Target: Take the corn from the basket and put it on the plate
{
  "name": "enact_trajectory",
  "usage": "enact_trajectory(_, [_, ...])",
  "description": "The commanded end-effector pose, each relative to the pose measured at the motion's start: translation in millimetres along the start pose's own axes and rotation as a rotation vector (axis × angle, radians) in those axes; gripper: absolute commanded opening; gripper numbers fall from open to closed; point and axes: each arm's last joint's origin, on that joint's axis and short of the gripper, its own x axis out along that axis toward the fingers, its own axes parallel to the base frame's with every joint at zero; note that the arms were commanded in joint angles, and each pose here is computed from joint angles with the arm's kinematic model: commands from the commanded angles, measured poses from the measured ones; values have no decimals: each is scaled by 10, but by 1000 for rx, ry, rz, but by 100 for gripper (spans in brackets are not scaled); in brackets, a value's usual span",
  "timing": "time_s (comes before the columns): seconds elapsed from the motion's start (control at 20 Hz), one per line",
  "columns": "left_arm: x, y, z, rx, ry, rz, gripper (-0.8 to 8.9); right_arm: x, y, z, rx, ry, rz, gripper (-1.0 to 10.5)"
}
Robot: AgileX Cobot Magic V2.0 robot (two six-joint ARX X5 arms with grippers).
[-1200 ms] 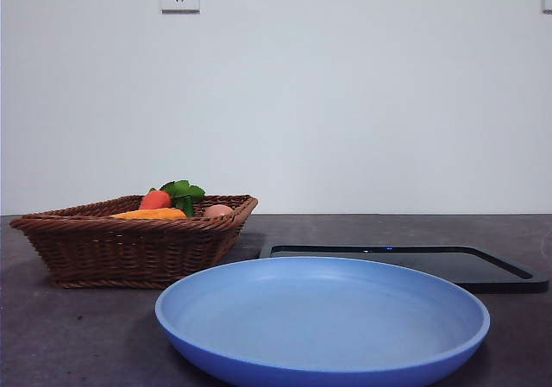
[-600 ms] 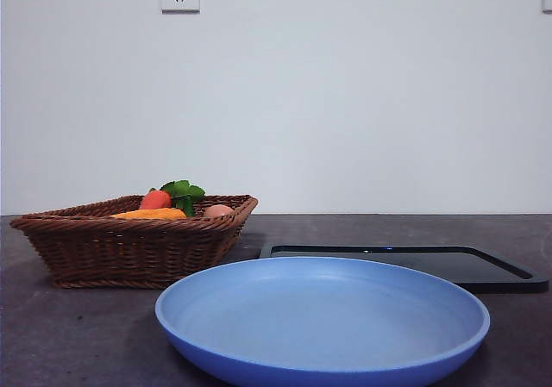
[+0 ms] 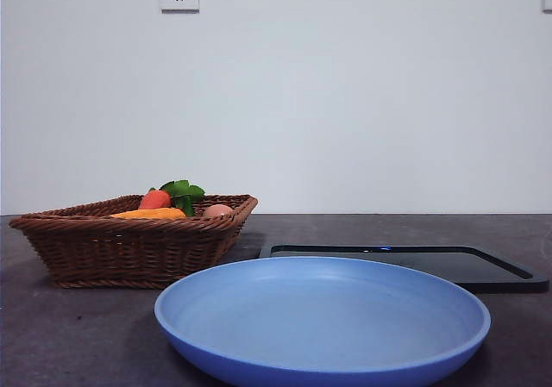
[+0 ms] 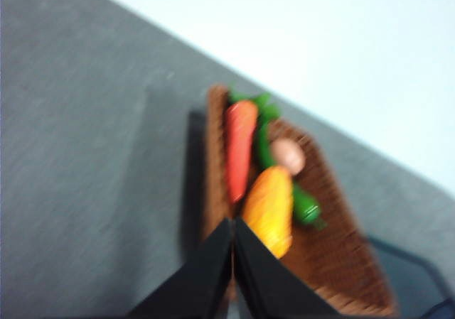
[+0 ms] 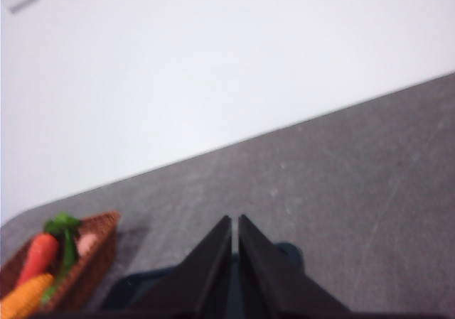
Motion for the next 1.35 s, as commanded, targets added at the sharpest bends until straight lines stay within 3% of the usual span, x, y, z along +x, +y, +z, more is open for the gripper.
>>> enact_trajectory(0.05, [-57,-121,174,-25,-29,-24,6,-33,75,146,13,15,-12,3])
enact_trajectory(0.3, [-80,-270,367,-10,71,-69,6,-29,183,330,-38,159,7,3])
enact_trajectory(0.8, [24,-459,602,98,442,-236,6,211,289,481,-81,628,203,3])
enact_trajectory(1.35, [110,-603,632,144,718,-322,7,411,476,498,-122,905,330,3])
